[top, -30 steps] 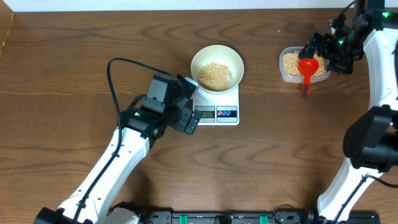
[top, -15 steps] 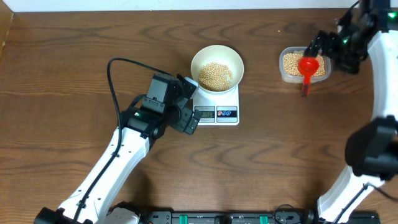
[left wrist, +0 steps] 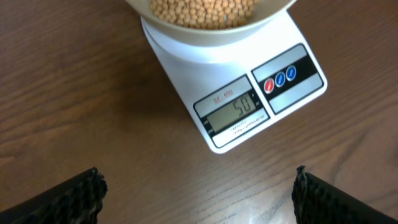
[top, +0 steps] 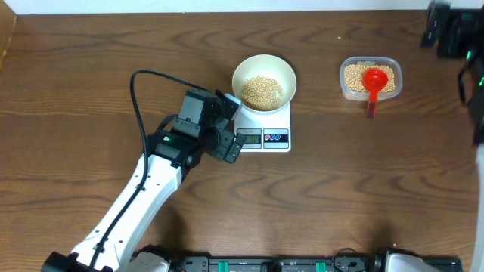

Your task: Scoop item into bowl and weigh 50g on scale

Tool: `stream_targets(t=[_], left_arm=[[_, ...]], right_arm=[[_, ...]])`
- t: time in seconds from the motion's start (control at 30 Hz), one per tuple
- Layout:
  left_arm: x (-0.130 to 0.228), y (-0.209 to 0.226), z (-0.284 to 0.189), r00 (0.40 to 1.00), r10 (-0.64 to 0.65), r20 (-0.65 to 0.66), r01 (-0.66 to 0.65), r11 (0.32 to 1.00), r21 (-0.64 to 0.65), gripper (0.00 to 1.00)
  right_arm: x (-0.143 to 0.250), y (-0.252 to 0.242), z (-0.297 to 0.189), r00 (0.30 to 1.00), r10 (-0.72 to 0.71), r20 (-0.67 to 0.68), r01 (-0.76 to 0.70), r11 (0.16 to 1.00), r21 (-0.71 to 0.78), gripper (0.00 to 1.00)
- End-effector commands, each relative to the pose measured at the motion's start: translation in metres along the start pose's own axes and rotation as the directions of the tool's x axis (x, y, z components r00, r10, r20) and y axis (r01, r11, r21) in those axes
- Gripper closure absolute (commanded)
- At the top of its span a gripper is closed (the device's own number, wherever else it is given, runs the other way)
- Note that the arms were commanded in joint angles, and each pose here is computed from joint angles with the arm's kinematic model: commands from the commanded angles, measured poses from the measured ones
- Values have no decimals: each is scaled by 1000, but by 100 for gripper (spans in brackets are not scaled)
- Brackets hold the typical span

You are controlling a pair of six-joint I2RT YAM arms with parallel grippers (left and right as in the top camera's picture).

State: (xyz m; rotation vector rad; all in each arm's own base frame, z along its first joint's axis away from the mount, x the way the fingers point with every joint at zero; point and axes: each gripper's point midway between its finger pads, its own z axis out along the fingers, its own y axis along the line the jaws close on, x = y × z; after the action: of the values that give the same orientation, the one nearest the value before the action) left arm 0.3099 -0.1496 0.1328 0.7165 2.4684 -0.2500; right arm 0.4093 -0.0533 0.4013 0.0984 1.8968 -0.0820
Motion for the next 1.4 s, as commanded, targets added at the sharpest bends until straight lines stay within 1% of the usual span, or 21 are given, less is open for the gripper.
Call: stream_targets(t=[0.0,0.07,0.1,0.17,0.2,0.37,0.5,0.63,0.77,0.8,0.93,1.13,1.23,1.37], left_arm=[[3,1,3,1000,-1,-13,0,1000,-10,2],[3,1,3,1000,-1,-13,0,1000,-9,2],[3,1,3,1000,-1,-13,0,1000,-10,2],[3,1,3,1000,-1,-13,0,1000,-9,2],[3,1,3,1000,-1,-13,0,1000,-9,2],[3,1,3,1000,-1,-13,0,1000,-10,2],[3,1,3,1000,-1,-13,0,1000,-9,2],[3,1,3,1000,-1,-13,0,1000,-9,2],[3,1,3,1000,-1,-13,0,1000,-10,2],[3,1,3,1000,-1,-13,0,1000,-9,2],[3,1,3,1000,-1,-13,0,1000,-9,2],[3,1,3,1000,-1,-13,0,1000,-9,2],[3,1,3,1000,-1,-15,1,1000,-9,2],[3,1,3,1000,-1,-15,1,1000,-10,2]], right_arm=[[42,0,-9,999,-11,48,10,1000,14,1],[59,0,-16,995,17,94,-19,1000,12,1],[84,1,-27,989,57,137,-59,998,7,1],[102,1,-35,983,81,166,-82,997,1,1],[118,2,-41,978,95,185,-96,995,-3,1],[174,5,-60,959,119,258,-116,993,-25,1],[206,6,-68,941,147,306,-142,989,-40,1],[225,6,-72,925,177,337,-168,984,-55,1],[251,6,-73,908,242,341,-229,970,-79,1],[258,7,-73,908,267,322,-254,964,-84,1],[264,7,-75,913,270,305,-258,963,-80,1],[292,7,-74,939,273,210,-268,962,-55,1],[281,7,-80,927,271,259,-263,962,-67,1],[285,5,-79,931,272,244,-267,962,-55,1]])
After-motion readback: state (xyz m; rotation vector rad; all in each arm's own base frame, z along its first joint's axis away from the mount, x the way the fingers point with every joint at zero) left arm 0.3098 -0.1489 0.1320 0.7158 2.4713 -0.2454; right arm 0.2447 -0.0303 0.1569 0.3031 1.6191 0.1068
